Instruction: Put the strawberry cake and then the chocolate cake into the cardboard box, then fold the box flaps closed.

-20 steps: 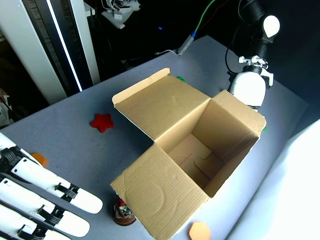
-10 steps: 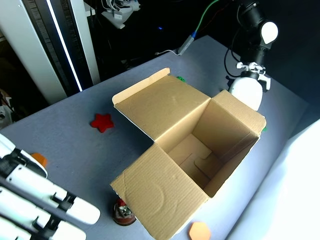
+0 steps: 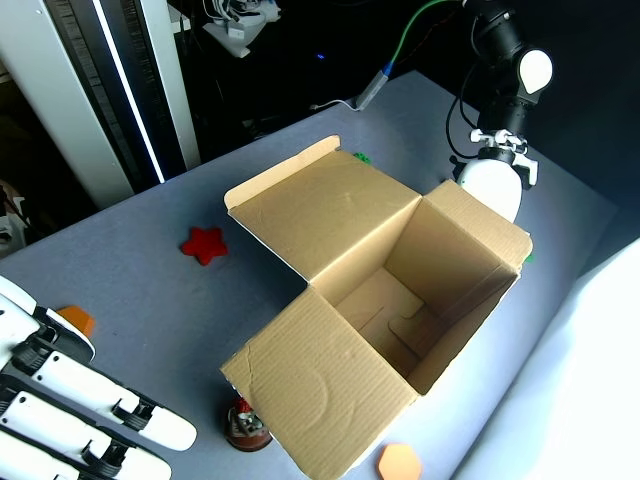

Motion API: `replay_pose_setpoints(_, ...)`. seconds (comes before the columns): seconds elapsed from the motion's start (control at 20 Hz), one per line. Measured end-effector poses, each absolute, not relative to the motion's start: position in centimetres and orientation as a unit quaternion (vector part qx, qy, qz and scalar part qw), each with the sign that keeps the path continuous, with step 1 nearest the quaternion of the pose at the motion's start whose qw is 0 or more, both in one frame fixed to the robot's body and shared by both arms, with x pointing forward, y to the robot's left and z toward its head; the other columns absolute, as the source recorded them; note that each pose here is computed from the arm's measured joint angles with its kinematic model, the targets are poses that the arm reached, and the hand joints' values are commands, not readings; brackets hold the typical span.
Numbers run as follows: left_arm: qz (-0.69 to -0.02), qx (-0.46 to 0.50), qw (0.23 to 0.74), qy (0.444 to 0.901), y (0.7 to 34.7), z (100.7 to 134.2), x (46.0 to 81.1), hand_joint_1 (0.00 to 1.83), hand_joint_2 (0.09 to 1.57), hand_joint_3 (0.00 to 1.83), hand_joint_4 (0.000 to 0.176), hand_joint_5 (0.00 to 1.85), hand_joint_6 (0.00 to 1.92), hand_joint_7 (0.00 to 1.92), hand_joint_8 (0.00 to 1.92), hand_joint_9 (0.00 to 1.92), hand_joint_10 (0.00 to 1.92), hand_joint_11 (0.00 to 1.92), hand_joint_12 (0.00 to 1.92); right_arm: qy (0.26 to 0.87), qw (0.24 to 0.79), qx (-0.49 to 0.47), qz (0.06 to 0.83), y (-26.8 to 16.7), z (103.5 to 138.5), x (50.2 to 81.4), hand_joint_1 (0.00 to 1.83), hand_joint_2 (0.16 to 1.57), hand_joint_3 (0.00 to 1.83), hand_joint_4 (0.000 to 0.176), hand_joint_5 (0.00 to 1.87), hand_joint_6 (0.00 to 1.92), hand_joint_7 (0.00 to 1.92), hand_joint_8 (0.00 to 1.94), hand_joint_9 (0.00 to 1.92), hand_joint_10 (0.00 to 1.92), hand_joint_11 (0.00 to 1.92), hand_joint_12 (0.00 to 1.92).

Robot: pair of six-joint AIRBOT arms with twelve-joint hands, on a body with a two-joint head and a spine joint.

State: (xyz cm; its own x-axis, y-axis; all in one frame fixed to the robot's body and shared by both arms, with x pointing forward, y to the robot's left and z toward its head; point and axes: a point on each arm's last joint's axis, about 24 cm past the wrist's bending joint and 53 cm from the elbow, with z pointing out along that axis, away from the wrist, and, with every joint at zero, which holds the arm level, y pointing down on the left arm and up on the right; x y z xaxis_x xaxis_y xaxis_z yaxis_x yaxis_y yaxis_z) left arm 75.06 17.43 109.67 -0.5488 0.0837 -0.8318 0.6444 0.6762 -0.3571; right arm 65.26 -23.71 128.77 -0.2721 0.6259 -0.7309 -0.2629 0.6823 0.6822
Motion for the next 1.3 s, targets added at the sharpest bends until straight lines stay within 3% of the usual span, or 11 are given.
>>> replay_pose_setpoints(0.2, -0.330, 0.229, 0.414, 0.817, 17.3, 109.2, 74.9, 1.41, 1.13, 0.01, 0.050, 0.19, 1.54, 0.07, 1.63, 0.23, 1.69, 0.29, 1.90, 0.707, 0.587, 0.117, 0.377, -22.8, 128.6, 64.8, 1.19, 1.05, 0.00, 0.010, 0.06, 0.01, 0.07, 0.00, 0.06, 0.00, 0.00, 0.24)
replay_pose_setpoints(0.25, -0.330, 0.227, 0.414, 0.818, 17.3, 109.2, 75.0, 1.56, 1.22, 0.02, 0.039, 0.19, 1.64, 0.07, 1.72, 0.47, 1.70, 0.31, 1.92, 0.706, 0.587, 0.117, 0.377, -22.8, 128.6, 64.8, 1.19, 1.06, 0.00, 0.005, 0.06, 0.01, 0.06, 0.01, 0.03, 0.01, 0.00, 0.11)
replay_pose_setpoints(0.3, -0.330, 0.226, 0.413, 0.818, 17.4, 109.2, 74.9, 1.60, 1.23, 0.02, 0.019, 0.21, 1.72, 0.08, 1.79, 0.53, 1.71, 0.37, 1.92, 0.706, 0.588, 0.117, 0.377, -22.8, 128.7, 64.9, 1.19, 1.05, 0.00, 0.010, 0.08, 0.01, 0.07, 0.00, 0.05, 0.01, 0.00, 0.18)
replay_pose_setpoints(0.35, -0.330, 0.227, 0.411, 0.819, 17.4, 109.2, 74.8, 1.61, 1.24, 0.02, 0.010, 0.21, 1.77, 0.10, 1.83, 0.53, 1.72, 0.39, 1.92, 0.706, 0.587, 0.117, 0.377, -22.8, 128.6, 64.8, 1.20, 1.04, 0.00, 0.005, 0.09, 0.01, 0.08, 0.00, 0.06, 0.01, 0.00, 0.23)
replay_pose_setpoints(0.45, -0.330, 0.225, 0.411, 0.819, 17.6, 109.3, 74.8, 1.62, 1.31, 0.01, 0.000, 0.25, 1.79, 0.36, 1.80, 0.47, 1.81, 0.46, 1.92, 0.707, 0.587, 0.117, 0.377, -22.8, 128.6, 64.8, 1.18, 1.05, 0.00, 0.006, 0.10, 0.00, 0.09, 0.00, 0.08, 0.01, 0.00, 0.26)
replay_pose_setpoints(0.55, -0.328, 0.222, 0.413, 0.820, 18.2, 109.5, 74.7, 1.62, 1.30, 0.00, 0.000, 0.29, 1.78, 0.42, 1.74, 0.49, 1.76, 0.46, 1.92, 0.708, 0.587, 0.116, 0.376, -22.8, 128.6, 64.8, 1.16, 1.07, 0.01, 0.015, 0.04, 0.00, 0.05, 0.00, 0.04, 0.00, 0.00, 0.13)
replay_pose_setpoints(0.7, -0.328, 0.218, 0.413, 0.821, 19.2, 110.0, 74.2, 1.62, 1.29, 0.00, 0.000, 0.29, 1.79, 0.43, 1.73, 0.49, 1.74, 0.48, 1.92, 0.707, 0.587, 0.115, 0.378, -22.7, 128.7, 64.8, 1.16, 1.06, 0.00, 0.013, 0.06, 0.00, 0.10, 0.00, 0.08, 0.01, 0.00, 0.36)
replay_pose_setpoints(0.95, -0.314, 0.233, 0.413, 0.822, 20.4, 110.8, 72.7, 1.62, 1.31, 0.00, 0.000, 0.28, 1.77, 0.42, 1.76, 0.46, 1.82, 0.45, 1.92, 0.708, 0.587, 0.114, 0.377, -22.6, 128.6, 64.8, 1.18, 1.05, 0.00, 0.004, 0.07, 0.01, 0.09, 0.00, 0.08, 0.01, 0.00, 0.41)
replay_pose_setpoints(1.1, -0.313, 0.243, 0.429, 0.812, 21.1, 113.4, 71.8, 1.62, 1.30, 0.00, 0.000, 0.31, 1.73, 0.46, 1.74, 0.49, 1.77, 0.43, 1.92, 0.708, 0.587, 0.113, 0.377, -22.6, 128.6, 64.8, 1.15, 1.06, 0.00, 0.012, 0.06, 0.00, 0.09, 0.00, 0.07, 0.00, 0.00, 0.45)
replay_pose_setpoints(1.15, -0.315, 0.246, 0.440, 0.804, 21.3, 114.8, 71.6, 1.49, 1.33, 0.01, 0.000, 0.42, 1.79, 0.46, 1.72, 0.48, 1.75, 0.43, 1.92, 0.708, 0.587, 0.113, 0.377, -22.6, 128.6, 64.8, 1.15, 1.06, 0.00, 0.016, 0.05, 0.00, 0.08, 0.01, 0.05, 0.01, 0.00, 0.35)
replay_pose_setpoints(1.3, -0.323, 0.243, 0.463, 0.789, 21.7, 118.0, 71.1, 1.45, 1.36, 0.01, 0.000, 0.44, 1.80, 0.42, 1.78, 0.45, 1.86, 0.40, 1.92, 0.708, 0.588, 0.112, 0.376, -22.6, 128.6, 64.8, 1.17, 1.04, 0.00, 0.012, 0.10, 0.01, 0.10, 0.00, 0.08, 0.01, 0.00, 0.38)
